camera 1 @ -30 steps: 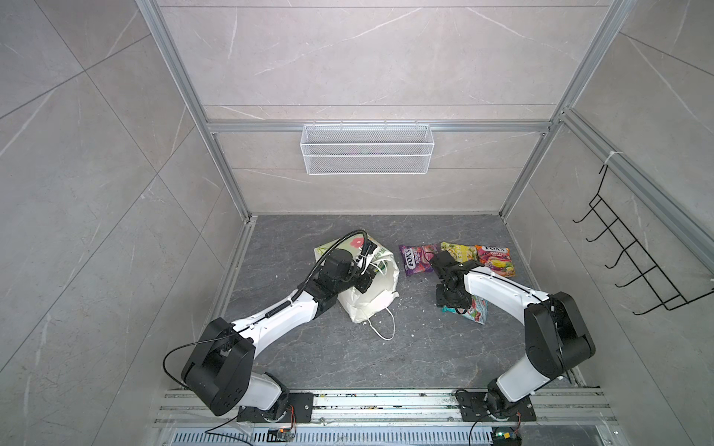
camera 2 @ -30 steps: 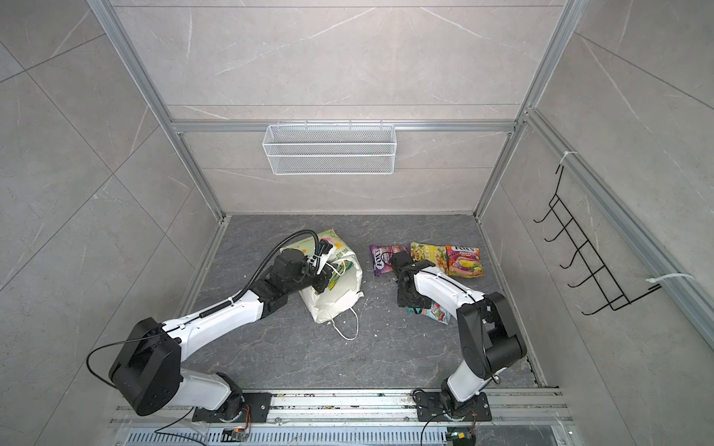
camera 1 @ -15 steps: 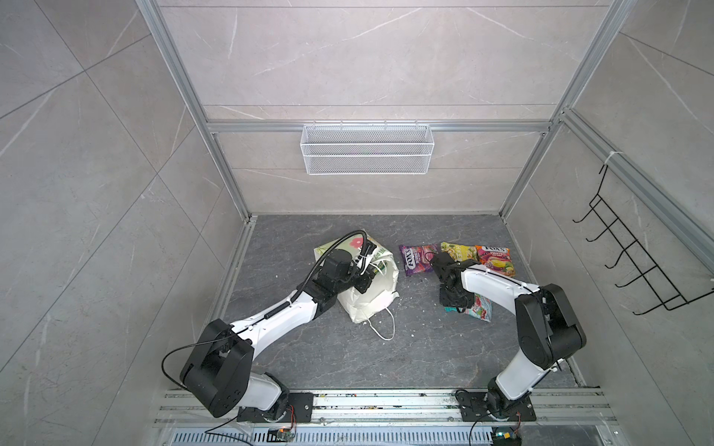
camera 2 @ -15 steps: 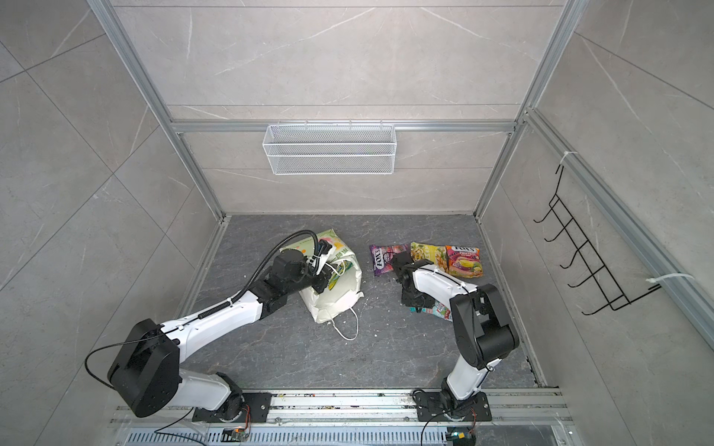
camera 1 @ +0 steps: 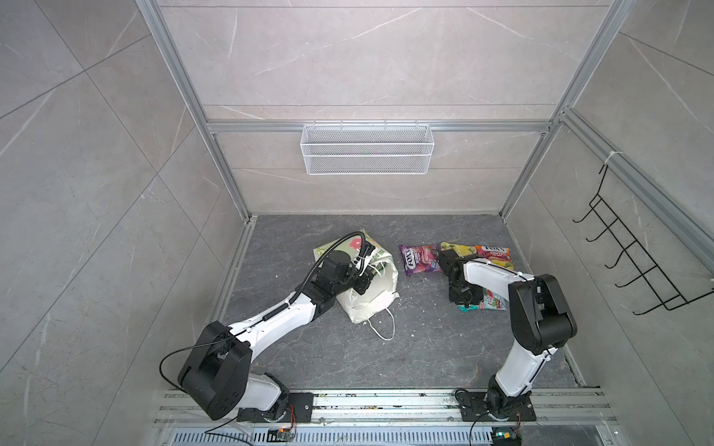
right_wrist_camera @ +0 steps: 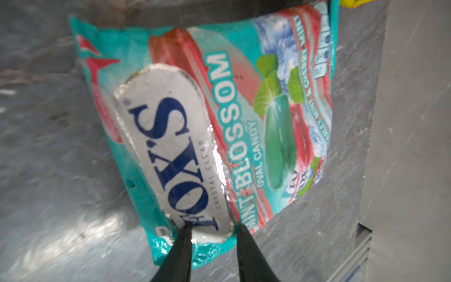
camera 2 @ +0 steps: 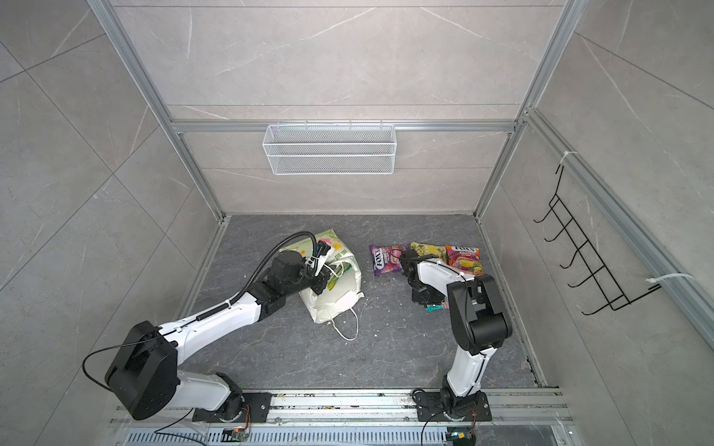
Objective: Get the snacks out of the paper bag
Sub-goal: 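Open the right gripper and release the teal packet on the table, then move the right gripper back to the bag mouth, then reach the right gripper into the bag toward the yellow-green packet, then close the right gripper on the yellow-green Fox's packet inside the bag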
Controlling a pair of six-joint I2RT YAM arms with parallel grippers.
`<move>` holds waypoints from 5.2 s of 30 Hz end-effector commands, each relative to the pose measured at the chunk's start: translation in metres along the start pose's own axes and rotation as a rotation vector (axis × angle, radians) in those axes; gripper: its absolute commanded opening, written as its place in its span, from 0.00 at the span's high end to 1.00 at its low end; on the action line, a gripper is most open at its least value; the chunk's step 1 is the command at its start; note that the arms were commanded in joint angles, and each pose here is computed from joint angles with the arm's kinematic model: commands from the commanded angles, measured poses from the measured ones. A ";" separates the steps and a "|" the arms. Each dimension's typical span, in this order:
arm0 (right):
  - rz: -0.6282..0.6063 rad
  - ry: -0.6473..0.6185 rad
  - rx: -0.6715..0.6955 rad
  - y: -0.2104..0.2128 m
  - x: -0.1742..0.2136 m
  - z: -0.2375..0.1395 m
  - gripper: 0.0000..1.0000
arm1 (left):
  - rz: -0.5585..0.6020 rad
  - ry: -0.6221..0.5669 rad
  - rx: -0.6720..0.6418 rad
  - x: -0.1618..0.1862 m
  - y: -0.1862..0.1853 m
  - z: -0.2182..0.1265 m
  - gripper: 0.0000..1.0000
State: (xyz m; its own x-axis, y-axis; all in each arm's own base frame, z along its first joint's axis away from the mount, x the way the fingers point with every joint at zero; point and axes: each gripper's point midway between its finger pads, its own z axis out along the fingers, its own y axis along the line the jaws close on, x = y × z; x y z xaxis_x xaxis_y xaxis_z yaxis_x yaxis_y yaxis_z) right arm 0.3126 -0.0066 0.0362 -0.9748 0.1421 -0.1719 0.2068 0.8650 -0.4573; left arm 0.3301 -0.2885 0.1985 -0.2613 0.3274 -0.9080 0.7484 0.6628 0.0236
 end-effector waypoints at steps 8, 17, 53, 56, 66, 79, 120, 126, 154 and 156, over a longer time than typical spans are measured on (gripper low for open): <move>0.118 0.049 -0.081 -0.006 -0.002 0.012 0.67 | 0.032 -0.073 0.007 -0.025 -0.001 -0.008 1.00; 0.115 0.068 0.030 -0.036 -0.004 0.022 0.67 | 0.035 -0.074 0.013 -0.029 -0.001 -0.007 1.00; 0.155 -0.658 -1.215 0.104 0.009 -0.245 0.70 | 0.038 -0.055 0.023 -0.030 -0.003 -0.007 1.00; 0.107 -0.648 -1.230 0.137 0.025 -0.245 0.70 | 0.043 -0.054 0.021 -0.030 -0.002 -0.006 1.00; 0.030 -0.589 -1.201 0.225 0.064 -0.242 0.77 | 0.038 -0.048 0.005 -0.031 0.001 -0.006 1.00; 0.002 -0.526 -1.213 0.294 0.081 -0.234 0.88 | 0.035 -0.077 0.018 -0.036 -0.003 -0.014 1.00; 0.161 -0.318 -1.253 0.344 0.026 -0.208 0.60 | -0.004 -0.057 0.037 -0.036 -0.005 -0.008 1.00; 0.237 -0.273 -1.270 0.354 0.016 -0.204 0.51 | -0.006 -0.061 0.049 -0.036 -0.007 -0.007 1.00; 0.208 -0.305 -1.262 0.325 0.028 -0.221 0.98 | -0.009 -0.041 0.014 -0.025 -0.001 -0.004 1.00; 0.199 -0.313 -1.253 0.319 0.032 -0.222 0.98 | -0.007 -0.037 0.015 -0.023 -0.002 -0.003 1.00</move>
State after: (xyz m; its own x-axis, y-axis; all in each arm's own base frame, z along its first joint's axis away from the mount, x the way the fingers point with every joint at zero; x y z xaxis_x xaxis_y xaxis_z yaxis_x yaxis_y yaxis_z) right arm 0.3397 0.3825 0.0629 -0.8445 0.3850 -0.3721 0.0116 0.7080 0.7061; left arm 0.3296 -0.2894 0.2088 -0.2711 0.3301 -0.9042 0.7535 0.6573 0.0141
